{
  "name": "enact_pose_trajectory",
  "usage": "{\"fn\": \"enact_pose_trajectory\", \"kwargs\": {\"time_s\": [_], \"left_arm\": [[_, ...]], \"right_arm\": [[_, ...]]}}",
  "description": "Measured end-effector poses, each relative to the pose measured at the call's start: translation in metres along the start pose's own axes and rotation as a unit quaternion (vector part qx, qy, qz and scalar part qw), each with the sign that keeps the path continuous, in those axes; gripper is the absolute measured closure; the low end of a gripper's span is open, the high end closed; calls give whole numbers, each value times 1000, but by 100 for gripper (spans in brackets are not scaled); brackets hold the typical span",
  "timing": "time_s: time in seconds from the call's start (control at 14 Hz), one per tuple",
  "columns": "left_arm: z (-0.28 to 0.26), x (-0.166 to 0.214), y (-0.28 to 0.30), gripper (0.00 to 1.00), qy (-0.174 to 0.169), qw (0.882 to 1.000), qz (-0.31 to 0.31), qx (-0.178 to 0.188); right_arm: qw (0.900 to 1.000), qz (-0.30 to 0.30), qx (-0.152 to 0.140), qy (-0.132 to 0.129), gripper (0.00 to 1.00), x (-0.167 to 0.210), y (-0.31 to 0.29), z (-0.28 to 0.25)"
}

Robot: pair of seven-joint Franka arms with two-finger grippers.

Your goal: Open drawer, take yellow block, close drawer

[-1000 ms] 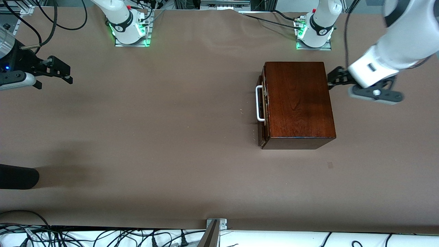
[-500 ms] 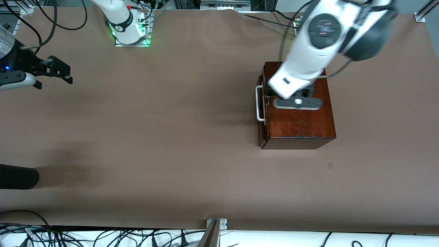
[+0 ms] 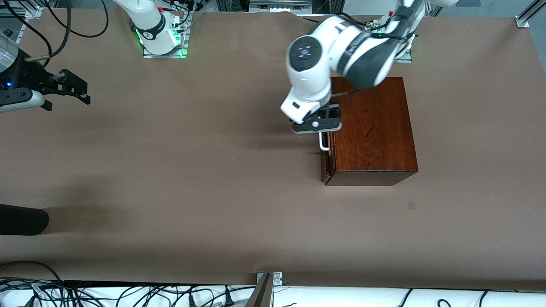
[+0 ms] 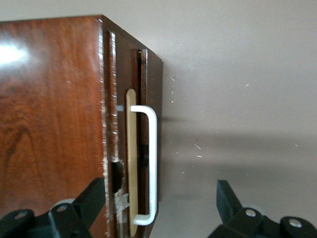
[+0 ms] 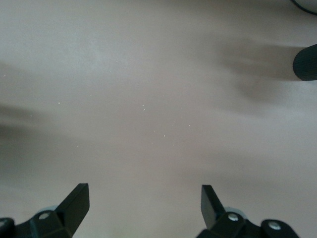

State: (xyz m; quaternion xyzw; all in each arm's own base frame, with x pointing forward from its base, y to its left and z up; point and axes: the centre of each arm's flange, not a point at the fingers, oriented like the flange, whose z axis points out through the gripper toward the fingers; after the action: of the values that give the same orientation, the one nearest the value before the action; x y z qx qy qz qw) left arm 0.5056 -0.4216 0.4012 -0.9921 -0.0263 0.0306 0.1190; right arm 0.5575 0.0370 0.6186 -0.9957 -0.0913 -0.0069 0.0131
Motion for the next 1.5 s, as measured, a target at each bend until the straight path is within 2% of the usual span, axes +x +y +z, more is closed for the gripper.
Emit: {"fn": "enact_pose_trajectory", "kwargs": {"time_s": [0.21,0.36,0.93,1.14,1.5], "left_arm": [[28,-8,16,0,12,999,5,41],[43,-10,18,0,9,998,8,55],[84,-16,26,0,7,998,16,58],[97,-19,32,0,22,996,20,81],[113,-28,46,0,31,996,20,78]], "right_arm": [[1000,0,0,0,0,0,0,0],[1000,0,0,0,0,0,0,0],[1000,0,0,0,0,0,0,0],[1000,0,0,0,0,0,0,0],[1000,0,0,0,0,0,0,0]]}}
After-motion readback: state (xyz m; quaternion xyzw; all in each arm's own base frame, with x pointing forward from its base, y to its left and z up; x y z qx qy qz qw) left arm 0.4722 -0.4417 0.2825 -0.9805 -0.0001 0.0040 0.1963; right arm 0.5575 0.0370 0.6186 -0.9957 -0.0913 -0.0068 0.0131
